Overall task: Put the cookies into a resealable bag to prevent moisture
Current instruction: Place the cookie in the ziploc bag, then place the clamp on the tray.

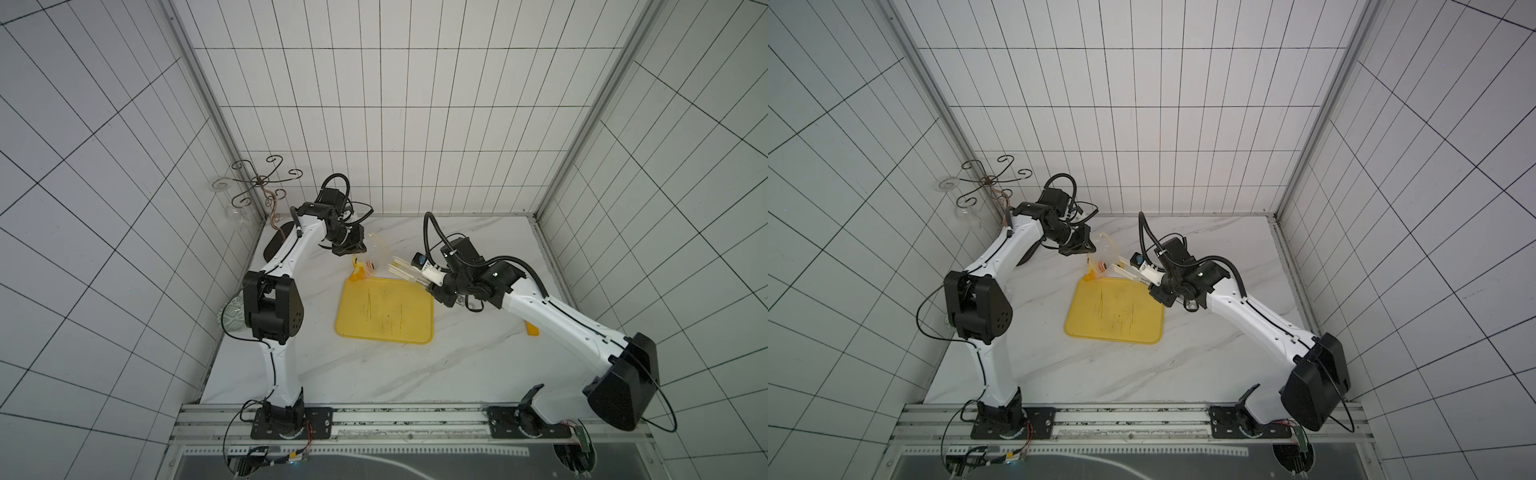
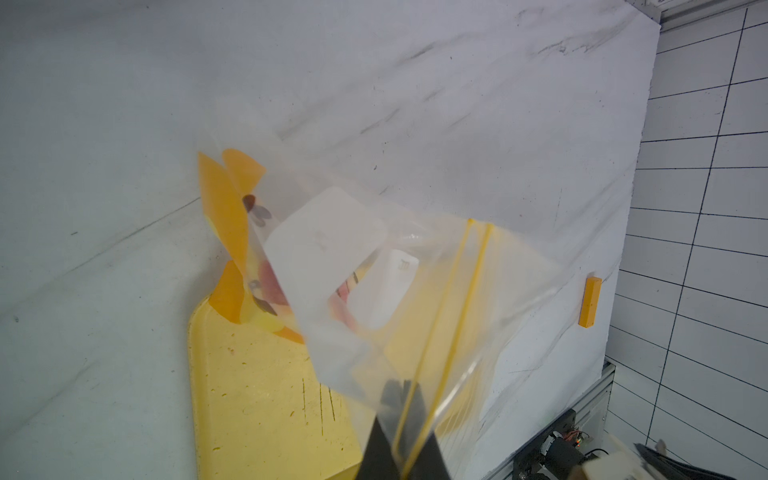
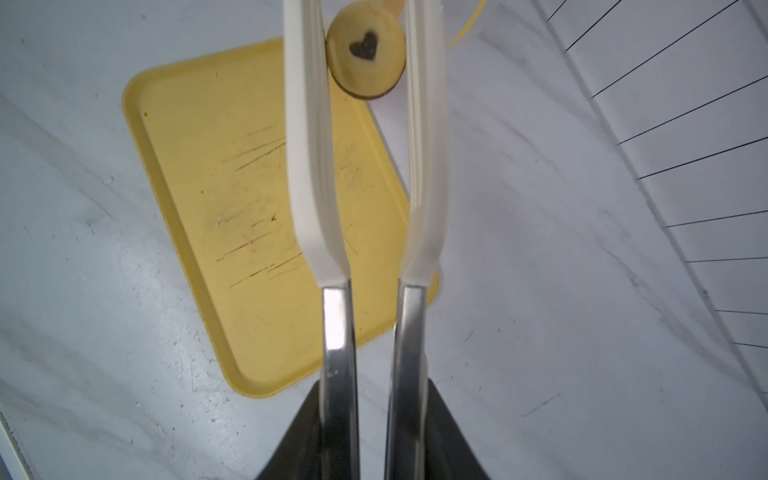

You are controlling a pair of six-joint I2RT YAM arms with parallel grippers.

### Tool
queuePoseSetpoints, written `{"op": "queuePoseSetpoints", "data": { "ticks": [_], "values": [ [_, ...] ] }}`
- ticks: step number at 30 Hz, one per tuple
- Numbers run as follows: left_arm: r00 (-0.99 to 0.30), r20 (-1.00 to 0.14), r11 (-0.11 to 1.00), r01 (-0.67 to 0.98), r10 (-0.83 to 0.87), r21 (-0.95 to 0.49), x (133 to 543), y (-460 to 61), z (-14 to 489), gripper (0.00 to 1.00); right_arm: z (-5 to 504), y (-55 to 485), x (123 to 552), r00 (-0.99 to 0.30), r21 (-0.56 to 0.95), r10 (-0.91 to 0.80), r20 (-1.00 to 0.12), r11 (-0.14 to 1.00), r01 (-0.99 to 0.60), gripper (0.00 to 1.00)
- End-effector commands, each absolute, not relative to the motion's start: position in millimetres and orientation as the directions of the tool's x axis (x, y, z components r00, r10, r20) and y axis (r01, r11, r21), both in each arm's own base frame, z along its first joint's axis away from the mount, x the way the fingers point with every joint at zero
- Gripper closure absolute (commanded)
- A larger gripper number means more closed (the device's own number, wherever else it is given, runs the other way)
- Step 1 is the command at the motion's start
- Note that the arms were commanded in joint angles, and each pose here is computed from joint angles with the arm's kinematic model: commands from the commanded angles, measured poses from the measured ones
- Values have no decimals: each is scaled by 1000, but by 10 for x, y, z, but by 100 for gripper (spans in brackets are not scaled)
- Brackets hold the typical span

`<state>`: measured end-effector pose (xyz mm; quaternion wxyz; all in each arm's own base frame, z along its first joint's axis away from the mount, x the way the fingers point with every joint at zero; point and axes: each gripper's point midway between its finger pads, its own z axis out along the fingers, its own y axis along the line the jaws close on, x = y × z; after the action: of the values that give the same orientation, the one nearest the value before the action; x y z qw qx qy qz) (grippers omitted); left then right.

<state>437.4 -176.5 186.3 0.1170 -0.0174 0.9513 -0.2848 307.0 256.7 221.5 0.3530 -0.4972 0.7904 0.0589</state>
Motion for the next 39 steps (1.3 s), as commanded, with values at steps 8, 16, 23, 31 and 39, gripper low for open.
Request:
{"op": "queuePoseSetpoints", "data": {
  "ticks": [8, 16, 23, 31, 39],
  "values": [
    [-964, -248, 818, 67, -94, -571, 4367, -1800, 2035, 100, 2542, 3053, 3659, -154, -295, -716, -681, 461, -837, 65],
    [-965, -247, 805, 75, -91, -588, 4306, -1814, 2078, 100, 2448, 3215, 3835, -159, -279, -700, -696, 467, -839, 62],
    [-966, -243, 806, 72, -92, -587, 4325, -1823, 2051, 100, 2566, 3137, 3706, -158, -257, -655, -739, 491, -832, 51],
    [-963, -251, 819, 63, -101, -571, 4426, -1781, 2013, 100, 2503, 2678, 3243, -171, -260, -656, -735, 505, -823, 52],
    [-962, -252, 806, 66, -105, -588, 4500, -1869, 2032, 100, 1726, 2497, 2660, -197, -205, -675, -711, 466, -861, 55]
  ]
}}
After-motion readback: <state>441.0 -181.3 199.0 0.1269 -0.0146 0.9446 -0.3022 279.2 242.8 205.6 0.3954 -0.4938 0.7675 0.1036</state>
